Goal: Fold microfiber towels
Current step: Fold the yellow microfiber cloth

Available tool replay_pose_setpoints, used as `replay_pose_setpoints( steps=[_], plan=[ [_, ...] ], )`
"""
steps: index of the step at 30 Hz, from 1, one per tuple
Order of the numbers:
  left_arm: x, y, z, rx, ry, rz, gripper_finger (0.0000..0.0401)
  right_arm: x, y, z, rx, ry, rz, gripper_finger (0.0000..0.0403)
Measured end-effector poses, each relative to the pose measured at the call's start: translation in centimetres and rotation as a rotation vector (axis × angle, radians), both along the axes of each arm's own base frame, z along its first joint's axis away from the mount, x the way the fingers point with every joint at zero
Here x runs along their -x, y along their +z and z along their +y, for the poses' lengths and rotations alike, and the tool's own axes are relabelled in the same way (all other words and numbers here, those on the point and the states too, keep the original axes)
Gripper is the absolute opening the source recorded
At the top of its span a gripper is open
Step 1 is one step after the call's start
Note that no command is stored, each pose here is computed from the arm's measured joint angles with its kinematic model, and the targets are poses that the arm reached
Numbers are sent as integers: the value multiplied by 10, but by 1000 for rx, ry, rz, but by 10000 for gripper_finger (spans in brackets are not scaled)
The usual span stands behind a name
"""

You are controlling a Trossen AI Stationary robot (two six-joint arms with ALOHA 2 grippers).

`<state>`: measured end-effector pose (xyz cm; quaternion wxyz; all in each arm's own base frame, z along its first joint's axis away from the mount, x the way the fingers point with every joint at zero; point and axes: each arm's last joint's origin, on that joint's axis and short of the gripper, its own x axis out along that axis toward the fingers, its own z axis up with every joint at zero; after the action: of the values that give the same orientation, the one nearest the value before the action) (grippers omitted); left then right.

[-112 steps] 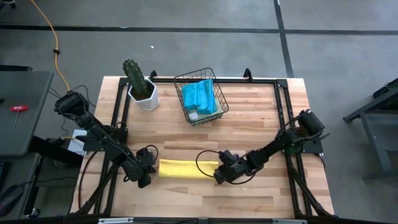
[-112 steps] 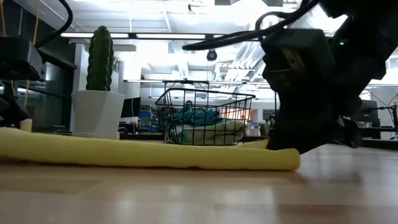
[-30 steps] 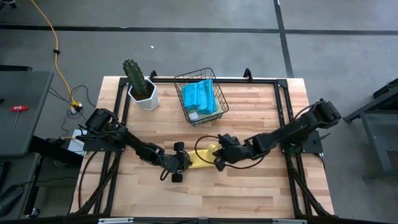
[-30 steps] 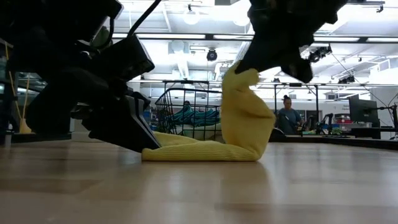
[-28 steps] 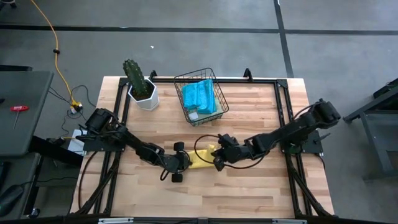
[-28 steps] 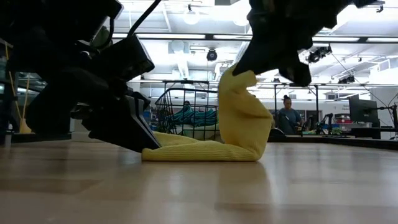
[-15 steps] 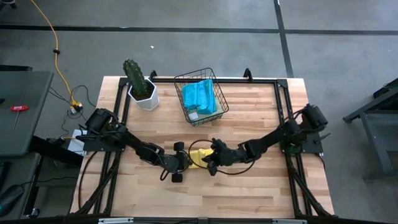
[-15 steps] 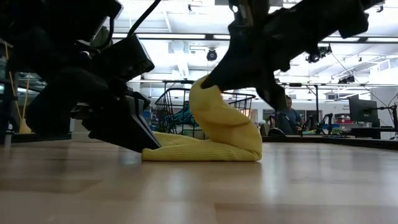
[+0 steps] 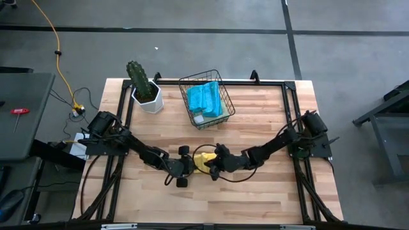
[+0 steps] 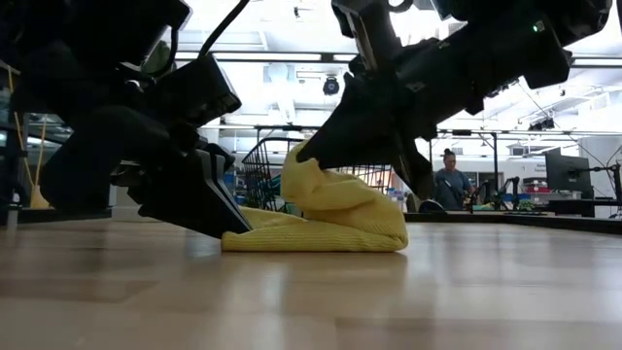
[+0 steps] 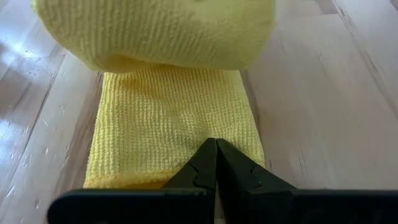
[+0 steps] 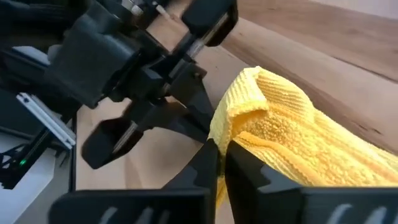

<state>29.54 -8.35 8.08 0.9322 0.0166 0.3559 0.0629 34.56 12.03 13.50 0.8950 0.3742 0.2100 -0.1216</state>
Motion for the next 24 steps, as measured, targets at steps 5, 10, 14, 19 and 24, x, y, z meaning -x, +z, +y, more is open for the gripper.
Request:
replay_pose_setpoints(
  steps=[5,10,14,19,24],
  plan=[
    [0,0,0,0,0,0,0,-3,5,1,18,15,-59,58],
    [0,0,0,0,0,0,0,-7,16,3,73,58,-167,145],
    [0,0,0,0,0,0,0,-9,24,5,181,115,-238,200],
    [4,10,1,6,-8,10,0,-6,27,4,332,180,-206,228],
    [10,35,3,16,-14,-1,0,-4,23,3,447,225,-135,222]
  ],
)
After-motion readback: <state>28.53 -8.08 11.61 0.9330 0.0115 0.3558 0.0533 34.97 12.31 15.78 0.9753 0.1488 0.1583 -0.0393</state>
